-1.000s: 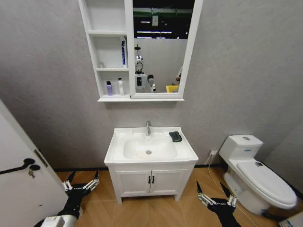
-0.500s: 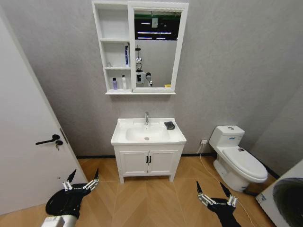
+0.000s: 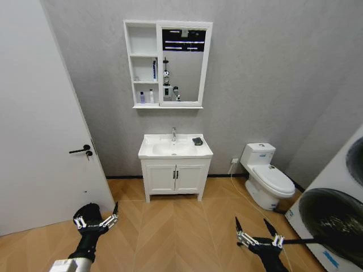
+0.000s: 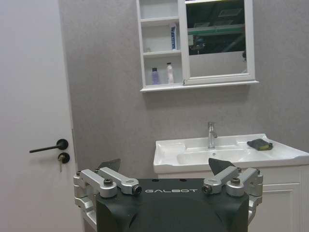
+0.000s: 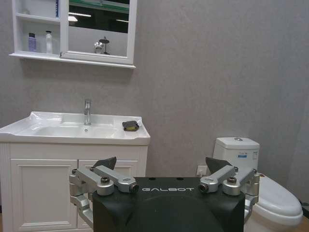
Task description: Move facial cleanser and shampoo from washbasin to cabinet, then wipe washbasin with towel.
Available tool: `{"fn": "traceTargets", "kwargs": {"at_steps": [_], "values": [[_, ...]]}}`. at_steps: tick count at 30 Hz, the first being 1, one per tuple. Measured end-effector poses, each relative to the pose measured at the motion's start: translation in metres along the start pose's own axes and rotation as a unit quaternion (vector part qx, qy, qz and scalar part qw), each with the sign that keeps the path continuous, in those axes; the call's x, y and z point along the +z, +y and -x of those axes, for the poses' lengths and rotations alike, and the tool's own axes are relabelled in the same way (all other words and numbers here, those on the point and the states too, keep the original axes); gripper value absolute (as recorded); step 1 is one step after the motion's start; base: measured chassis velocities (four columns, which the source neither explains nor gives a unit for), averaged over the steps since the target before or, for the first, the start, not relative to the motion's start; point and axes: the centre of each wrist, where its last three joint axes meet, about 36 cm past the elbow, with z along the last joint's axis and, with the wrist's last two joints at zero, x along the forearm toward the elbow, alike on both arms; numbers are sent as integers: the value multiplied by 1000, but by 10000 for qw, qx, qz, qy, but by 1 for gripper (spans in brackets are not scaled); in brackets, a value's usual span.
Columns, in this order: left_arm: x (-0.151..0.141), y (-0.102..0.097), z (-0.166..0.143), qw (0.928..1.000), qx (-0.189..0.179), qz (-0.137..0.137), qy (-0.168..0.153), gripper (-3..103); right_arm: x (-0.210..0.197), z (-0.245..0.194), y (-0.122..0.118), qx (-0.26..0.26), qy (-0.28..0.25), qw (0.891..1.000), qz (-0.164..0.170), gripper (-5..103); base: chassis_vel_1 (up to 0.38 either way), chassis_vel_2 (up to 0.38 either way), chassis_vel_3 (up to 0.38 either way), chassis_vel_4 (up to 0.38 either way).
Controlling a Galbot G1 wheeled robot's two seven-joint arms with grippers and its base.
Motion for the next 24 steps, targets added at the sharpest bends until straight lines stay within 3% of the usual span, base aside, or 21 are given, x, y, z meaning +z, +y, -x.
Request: {"fn": "traceTargets", "kwargs": {"at_steps": [24], "values": [[0, 0, 0, 10000, 3, -1, 0, 100, 0, 0, 0, 0, -1, 10000, 0, 100, -87, -76, 105, 64]]}}
